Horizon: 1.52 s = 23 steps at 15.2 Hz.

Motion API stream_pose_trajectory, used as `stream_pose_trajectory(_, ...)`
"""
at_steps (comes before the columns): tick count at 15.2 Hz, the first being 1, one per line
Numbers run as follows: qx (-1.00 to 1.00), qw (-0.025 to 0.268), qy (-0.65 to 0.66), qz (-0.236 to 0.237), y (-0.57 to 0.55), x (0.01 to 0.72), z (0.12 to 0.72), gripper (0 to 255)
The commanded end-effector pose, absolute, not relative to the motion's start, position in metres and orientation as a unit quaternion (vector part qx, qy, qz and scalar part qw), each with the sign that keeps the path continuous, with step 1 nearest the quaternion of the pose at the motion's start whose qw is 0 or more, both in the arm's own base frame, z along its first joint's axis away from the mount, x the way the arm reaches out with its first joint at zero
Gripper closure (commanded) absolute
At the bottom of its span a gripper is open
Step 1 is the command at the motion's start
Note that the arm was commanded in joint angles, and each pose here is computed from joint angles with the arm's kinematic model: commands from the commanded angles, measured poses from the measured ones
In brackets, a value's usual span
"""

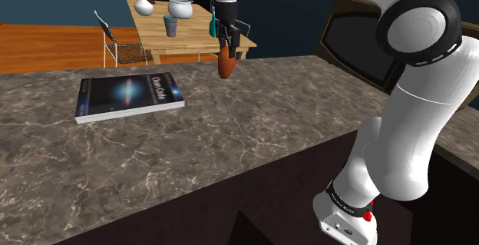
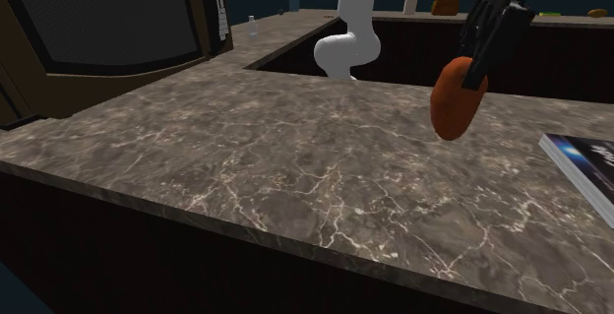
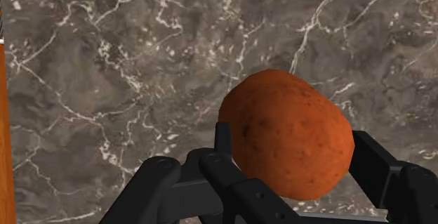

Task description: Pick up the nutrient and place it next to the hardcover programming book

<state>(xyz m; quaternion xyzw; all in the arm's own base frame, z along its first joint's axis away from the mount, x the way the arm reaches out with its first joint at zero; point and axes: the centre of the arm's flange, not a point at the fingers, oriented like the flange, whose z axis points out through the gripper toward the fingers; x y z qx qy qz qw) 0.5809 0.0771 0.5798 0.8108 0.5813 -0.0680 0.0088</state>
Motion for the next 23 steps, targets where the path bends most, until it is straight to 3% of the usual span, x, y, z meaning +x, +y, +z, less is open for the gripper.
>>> stream_pose_trajectory(1,0.811,0.009,0.581,-0.068,0.104,0.575,0.578,255)
stream_pose_trajectory(23,0.811,0.009,0.581,-0.068,0.388,0.516,0.578,255)
